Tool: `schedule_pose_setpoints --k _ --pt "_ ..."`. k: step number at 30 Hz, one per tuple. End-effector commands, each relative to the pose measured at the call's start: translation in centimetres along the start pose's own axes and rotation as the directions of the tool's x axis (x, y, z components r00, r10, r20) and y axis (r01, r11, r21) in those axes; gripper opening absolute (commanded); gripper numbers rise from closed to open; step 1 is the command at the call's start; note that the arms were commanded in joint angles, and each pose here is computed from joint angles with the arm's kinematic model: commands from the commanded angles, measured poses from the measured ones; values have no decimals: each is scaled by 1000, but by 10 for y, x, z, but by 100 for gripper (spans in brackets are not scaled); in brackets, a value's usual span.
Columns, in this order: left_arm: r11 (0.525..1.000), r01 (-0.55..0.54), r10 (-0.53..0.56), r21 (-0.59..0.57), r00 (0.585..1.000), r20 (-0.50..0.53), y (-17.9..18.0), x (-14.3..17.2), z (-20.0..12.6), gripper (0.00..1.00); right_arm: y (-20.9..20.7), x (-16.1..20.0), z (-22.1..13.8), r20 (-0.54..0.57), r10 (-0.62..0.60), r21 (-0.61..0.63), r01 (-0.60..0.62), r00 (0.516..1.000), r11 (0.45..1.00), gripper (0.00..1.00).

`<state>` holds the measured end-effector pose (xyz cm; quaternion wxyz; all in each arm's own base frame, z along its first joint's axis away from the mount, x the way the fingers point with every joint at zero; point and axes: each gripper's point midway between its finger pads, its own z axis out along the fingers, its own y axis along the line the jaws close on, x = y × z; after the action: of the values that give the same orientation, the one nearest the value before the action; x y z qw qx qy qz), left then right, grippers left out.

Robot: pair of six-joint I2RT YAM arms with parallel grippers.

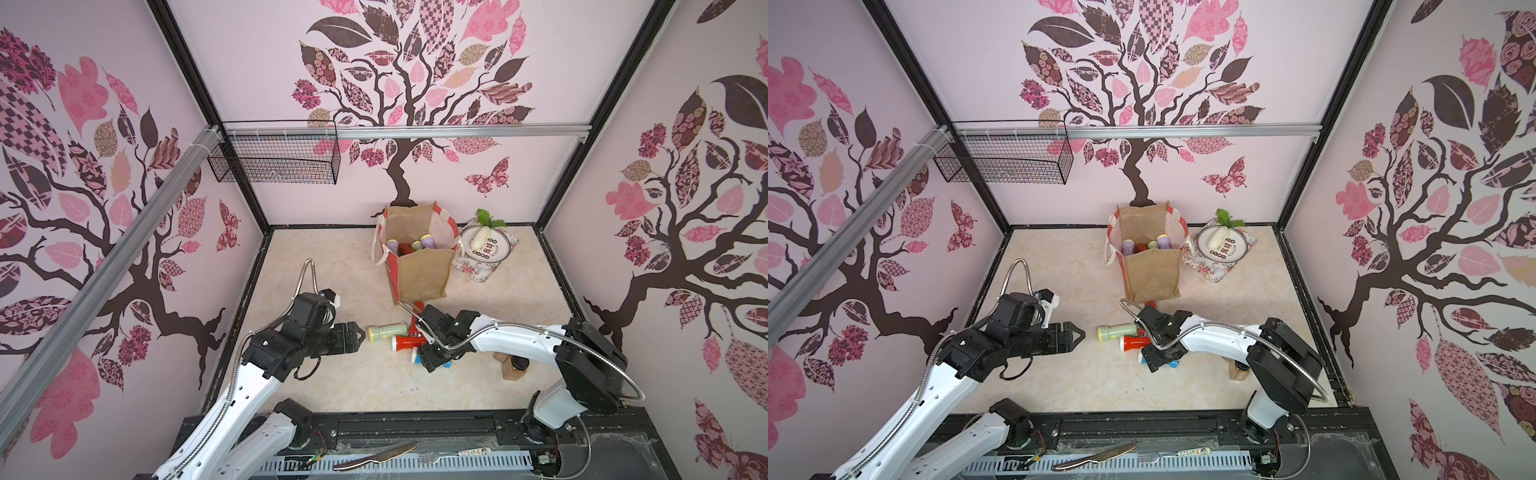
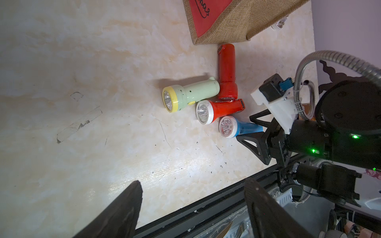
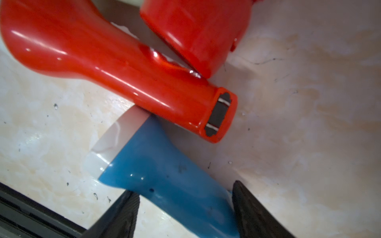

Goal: Put the flashlights into the tote bags
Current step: Pick up the flashlight from the center of the board.

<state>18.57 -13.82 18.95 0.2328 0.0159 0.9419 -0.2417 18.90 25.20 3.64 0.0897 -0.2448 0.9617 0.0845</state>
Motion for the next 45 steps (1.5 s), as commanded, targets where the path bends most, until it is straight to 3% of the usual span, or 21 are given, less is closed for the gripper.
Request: schedule_pose_setpoints --k 1,16,24,31,41,45 --pt "1000 -15 15 -13 1000 6 5 0 3 81 0 -3 -7 37 25 4 -26 999 1000 68" --pt "1000 -11 11 -19 1000 0 6 1 6 81 -1 5 -11 60 146 -23 -145 987 989 60" --pt "1000 -10 10 -14 1000 -1 6 2 6 81 -8 14 -16 66 177 4 -178 982 984 82" --pt "1000 -11 11 -13 1000 4 6 2 6 81 -8 24 -8 16 157 27 -158 987 987 83" --pt "1000 -14 14 -13 1000 13 6 1 5 81 1 30 -5 -13 112 41 -112 994 993 73" --pt "1000 -14 15 -14 1000 13 6 1 4 81 3 36 -2 -26 108 50 -107 994 993 59"
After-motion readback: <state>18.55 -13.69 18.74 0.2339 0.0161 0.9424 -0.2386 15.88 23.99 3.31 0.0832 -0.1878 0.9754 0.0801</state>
